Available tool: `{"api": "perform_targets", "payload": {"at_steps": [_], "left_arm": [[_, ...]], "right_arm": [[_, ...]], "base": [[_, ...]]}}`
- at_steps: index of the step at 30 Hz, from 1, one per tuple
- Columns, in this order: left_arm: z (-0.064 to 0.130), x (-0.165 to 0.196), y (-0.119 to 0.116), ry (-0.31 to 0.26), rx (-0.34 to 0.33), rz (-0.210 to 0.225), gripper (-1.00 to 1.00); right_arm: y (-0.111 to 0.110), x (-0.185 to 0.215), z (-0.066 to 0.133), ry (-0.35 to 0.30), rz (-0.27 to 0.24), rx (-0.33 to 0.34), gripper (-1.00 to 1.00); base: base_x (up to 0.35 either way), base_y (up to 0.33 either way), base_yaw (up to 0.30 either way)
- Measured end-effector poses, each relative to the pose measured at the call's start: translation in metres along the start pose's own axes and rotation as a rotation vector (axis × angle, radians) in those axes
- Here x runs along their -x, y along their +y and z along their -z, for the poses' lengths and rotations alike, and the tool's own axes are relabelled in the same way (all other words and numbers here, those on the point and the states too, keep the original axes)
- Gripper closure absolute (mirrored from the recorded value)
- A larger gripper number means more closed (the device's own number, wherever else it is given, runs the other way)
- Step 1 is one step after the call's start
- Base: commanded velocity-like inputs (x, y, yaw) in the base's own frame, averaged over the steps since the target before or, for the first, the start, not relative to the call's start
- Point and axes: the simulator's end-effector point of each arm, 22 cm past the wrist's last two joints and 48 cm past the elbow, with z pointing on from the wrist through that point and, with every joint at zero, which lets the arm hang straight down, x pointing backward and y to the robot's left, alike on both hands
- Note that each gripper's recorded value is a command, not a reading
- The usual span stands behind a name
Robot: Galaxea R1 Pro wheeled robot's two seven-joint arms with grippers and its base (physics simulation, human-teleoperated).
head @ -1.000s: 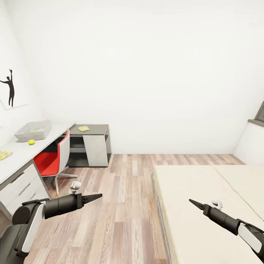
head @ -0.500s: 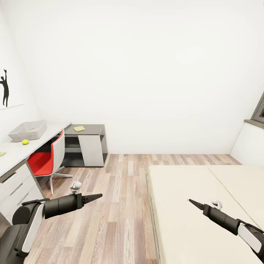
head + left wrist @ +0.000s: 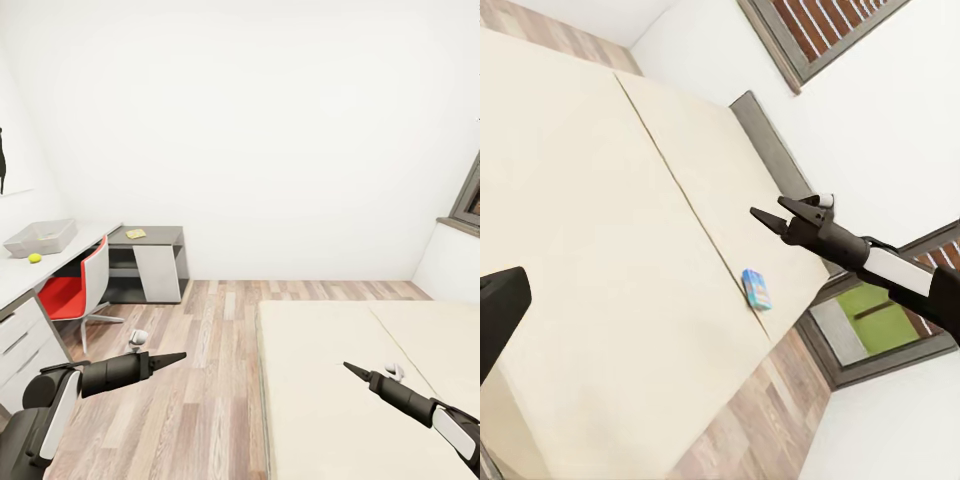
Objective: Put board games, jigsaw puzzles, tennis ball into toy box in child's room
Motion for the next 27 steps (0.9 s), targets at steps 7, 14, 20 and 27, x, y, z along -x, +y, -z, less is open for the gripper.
{"api": "perform_targets", "payload": {"at_steps": [7,14,20,27], "left_arm": [[0.0000,0.0000,0.0000,0.000,0.000,0.000,-1.00],[0.0001,0.0001,0.0000,0.000,0.000,0.000,-1.00],[0.0000,0.0000,0.0000,0.000,0.000,0.000,-1.00],[0.0000,0.0000,0.0000,0.000,0.000,0.000,-1.00]], "right_arm": [[0.0000,0.0001,0.0000,0.000,0.000,0.000,-1.00],[-0.0002,0.0004,0.0003,-0.001,0.000,0.000,-1.00],[-0.0004,0.0006,0.0005,-0.001,0.000,-0.001,-1.00],[-0.0004,0.0008,0.0006,-0.001,0.000,-0.001,-1.00]], "base": [[0.000,-0.237,0.000],[0.000,-0.237,0.000],[0.000,-0.237,0.000],[0.000,-0.237,0.000]]}}
